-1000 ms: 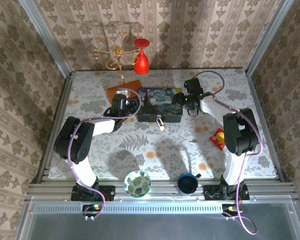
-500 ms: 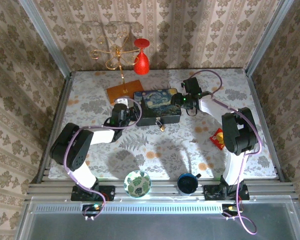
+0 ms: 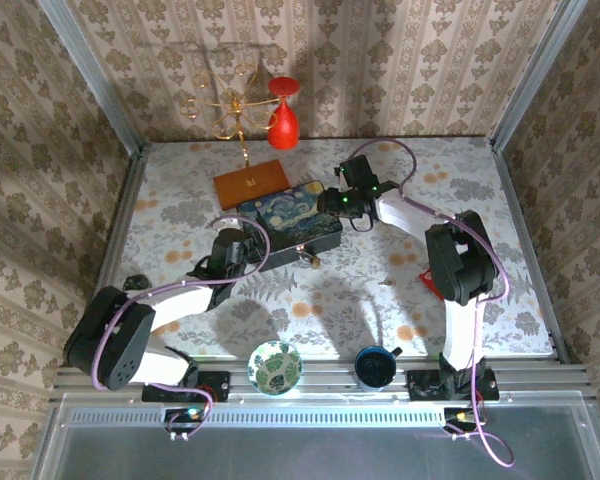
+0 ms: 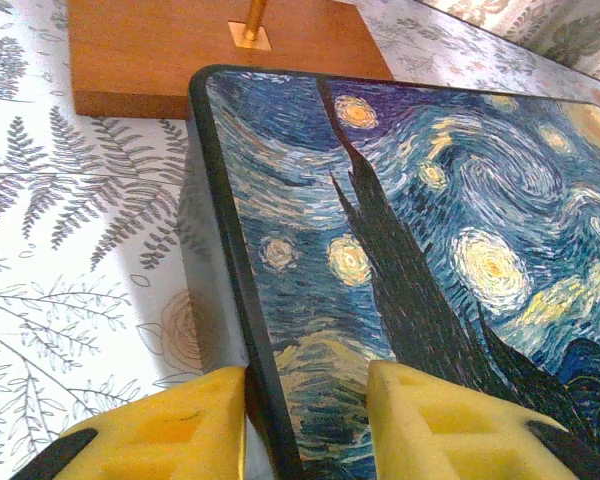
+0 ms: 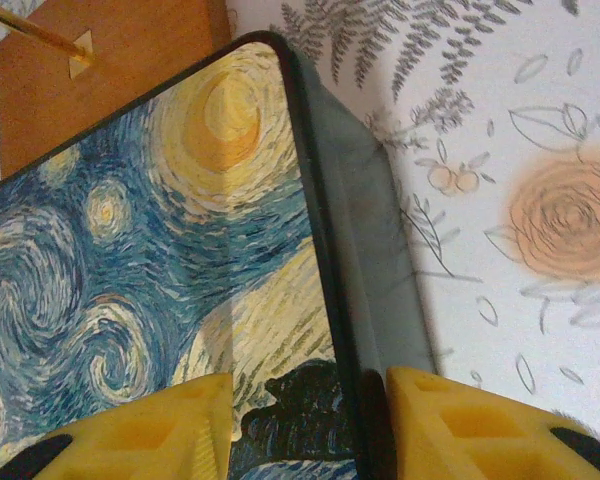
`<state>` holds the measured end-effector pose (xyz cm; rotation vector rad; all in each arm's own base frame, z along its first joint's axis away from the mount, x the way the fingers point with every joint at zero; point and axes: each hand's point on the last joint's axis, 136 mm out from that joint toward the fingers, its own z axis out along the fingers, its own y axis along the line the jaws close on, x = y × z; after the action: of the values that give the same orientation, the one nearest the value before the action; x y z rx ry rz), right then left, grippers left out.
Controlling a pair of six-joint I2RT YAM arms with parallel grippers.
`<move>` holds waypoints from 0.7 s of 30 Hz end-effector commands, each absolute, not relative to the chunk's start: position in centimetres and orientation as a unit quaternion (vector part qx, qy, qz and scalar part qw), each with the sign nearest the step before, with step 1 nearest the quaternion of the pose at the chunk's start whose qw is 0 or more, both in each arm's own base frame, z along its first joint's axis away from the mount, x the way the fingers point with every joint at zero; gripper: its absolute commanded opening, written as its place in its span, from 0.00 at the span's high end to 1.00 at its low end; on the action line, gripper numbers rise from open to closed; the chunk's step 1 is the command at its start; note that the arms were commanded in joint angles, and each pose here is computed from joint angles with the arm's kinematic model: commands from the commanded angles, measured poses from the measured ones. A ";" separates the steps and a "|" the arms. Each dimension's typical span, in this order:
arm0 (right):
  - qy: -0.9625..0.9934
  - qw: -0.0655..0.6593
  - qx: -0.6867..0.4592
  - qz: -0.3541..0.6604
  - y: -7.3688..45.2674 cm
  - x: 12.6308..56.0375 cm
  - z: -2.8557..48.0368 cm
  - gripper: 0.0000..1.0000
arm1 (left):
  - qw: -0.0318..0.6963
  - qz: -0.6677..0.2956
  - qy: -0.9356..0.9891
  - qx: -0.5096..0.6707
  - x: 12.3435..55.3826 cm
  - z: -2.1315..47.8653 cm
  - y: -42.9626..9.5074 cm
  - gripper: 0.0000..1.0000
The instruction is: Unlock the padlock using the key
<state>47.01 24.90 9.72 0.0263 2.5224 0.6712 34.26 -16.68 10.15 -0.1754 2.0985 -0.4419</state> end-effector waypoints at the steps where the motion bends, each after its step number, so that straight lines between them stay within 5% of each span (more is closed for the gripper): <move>1: 0.930 0.218 -0.030 0.295 28.9 45.8 9.2 0.57 | 0.457 -0.220 0.861 -0.040 33.5 10.1 -19.3 0.64; 11: 0.936 0.242 -0.050 0.251 27.2 47.6 11.4 0.47 | 0.469 -0.221 0.854 -0.051 33.9 10.4 -19.8 0.56; 17: 0.937 0.281 -0.020 0.208 21.6 46.7 14.1 0.38 | 0.484 -0.200 0.849 -0.063 33.7 11.9 -18.5 0.51; 21: 0.942 0.288 0.013 0.173 17.3 44.3 14.9 0.38 | 0.495 -0.190 0.845 -0.070 33.2 13.2 -17.5 0.38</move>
<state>45.66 20.42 12.99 -0.0062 2.5343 0.5526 33.30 -17.87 11.74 -0.1630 2.0664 -0.4697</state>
